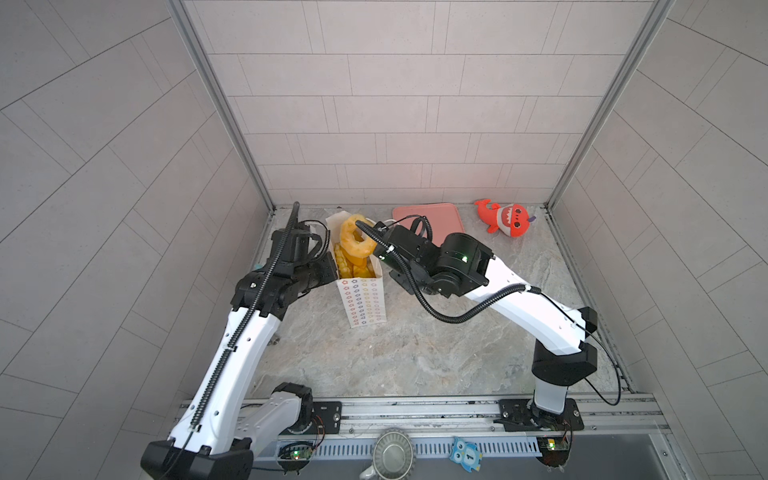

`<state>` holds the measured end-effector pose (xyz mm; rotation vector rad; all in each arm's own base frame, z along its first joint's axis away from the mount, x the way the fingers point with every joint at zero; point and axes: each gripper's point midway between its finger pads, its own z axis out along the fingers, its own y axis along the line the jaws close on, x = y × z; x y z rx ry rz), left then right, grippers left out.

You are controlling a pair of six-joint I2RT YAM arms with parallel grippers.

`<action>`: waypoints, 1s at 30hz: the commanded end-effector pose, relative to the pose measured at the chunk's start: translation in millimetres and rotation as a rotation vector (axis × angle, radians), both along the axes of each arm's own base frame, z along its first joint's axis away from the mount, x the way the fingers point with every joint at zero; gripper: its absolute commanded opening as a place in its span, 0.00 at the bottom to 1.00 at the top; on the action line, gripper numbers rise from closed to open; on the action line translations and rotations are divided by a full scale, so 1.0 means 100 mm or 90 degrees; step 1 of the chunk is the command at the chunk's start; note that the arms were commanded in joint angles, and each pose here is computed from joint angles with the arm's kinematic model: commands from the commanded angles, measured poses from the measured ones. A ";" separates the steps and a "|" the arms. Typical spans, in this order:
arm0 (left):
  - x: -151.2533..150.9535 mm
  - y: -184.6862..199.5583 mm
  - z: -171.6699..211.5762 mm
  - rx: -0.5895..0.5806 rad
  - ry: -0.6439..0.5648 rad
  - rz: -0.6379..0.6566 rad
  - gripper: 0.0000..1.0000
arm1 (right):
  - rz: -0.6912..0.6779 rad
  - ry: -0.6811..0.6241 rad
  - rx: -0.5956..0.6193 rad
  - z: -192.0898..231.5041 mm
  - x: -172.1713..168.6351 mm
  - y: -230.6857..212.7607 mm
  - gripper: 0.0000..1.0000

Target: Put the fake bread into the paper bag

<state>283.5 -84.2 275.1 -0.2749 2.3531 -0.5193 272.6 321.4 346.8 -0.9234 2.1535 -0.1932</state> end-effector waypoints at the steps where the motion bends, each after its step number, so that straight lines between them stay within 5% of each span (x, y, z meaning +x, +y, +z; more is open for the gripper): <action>1: -0.04 0.02 0.08 0.004 -0.012 0.002 0.10 | -0.002 -0.020 -0.011 0.04 0.00 0.01 0.31; 19: -0.07 0.06 0.17 0.009 -0.023 0.010 0.15 | -0.001 -0.027 0.019 0.14 -0.03 0.02 0.50; 26: -0.01 0.02 0.41 0.002 -0.061 -0.001 0.70 | 0.001 -0.057 0.089 0.48 -0.08 -0.08 0.51; 30: 0.02 0.02 0.66 0.002 -0.100 -0.007 0.85 | 0.005 -0.075 0.129 0.68 -0.12 -0.16 0.52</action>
